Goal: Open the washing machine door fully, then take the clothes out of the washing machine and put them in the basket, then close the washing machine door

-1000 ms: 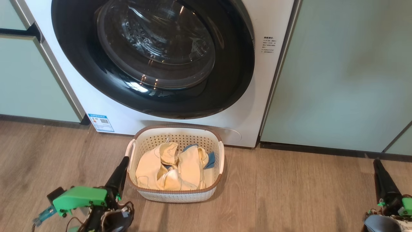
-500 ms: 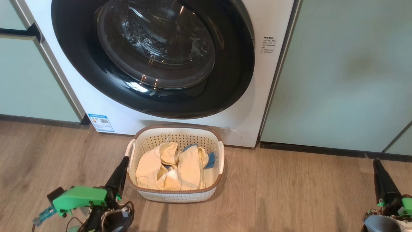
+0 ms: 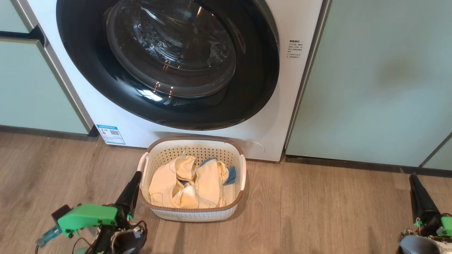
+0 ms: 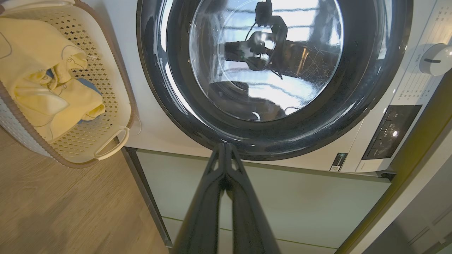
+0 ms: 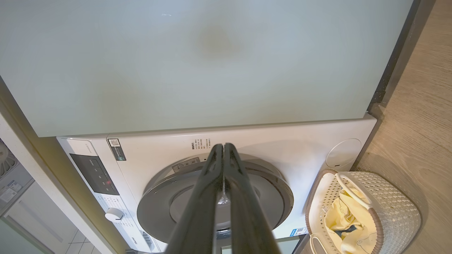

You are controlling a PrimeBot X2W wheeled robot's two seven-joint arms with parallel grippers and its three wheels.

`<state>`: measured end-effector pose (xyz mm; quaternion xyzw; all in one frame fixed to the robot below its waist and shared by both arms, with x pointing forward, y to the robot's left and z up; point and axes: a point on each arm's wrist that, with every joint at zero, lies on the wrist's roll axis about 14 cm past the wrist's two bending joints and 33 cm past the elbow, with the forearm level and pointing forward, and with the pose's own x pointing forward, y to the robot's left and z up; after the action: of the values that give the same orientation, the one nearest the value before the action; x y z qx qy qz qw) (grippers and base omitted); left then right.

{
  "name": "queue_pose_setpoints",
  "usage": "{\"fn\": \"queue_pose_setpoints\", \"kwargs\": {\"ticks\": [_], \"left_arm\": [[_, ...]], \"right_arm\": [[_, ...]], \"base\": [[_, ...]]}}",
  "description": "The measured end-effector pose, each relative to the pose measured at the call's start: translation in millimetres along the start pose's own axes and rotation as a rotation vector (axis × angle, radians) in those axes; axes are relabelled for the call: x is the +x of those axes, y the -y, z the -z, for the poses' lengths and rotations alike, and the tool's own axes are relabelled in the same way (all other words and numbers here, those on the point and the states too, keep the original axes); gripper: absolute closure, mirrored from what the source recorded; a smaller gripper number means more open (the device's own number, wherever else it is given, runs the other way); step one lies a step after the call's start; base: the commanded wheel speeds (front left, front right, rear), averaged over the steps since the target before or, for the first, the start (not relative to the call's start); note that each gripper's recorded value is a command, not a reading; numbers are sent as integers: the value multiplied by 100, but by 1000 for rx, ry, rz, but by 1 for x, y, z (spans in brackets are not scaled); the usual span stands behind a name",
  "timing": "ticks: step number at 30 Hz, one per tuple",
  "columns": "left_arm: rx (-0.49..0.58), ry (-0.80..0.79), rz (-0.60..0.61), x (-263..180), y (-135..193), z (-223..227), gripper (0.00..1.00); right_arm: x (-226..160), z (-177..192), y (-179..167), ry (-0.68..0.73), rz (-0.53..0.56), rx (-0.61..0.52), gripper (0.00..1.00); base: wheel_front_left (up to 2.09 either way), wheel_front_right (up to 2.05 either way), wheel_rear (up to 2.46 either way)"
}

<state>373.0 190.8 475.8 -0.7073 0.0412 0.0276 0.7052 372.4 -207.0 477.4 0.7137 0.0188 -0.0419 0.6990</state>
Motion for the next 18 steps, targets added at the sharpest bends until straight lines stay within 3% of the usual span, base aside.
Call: {"fn": "queue_pose_setpoints", "kwargs": {"ticks": [18], "left_arm": [[0, 0, 0, 0, 0, 0, 100]], "right_arm": [[0, 0, 0, -2, 0, -2, 100]], "base": [[0, 0, 0]]}}
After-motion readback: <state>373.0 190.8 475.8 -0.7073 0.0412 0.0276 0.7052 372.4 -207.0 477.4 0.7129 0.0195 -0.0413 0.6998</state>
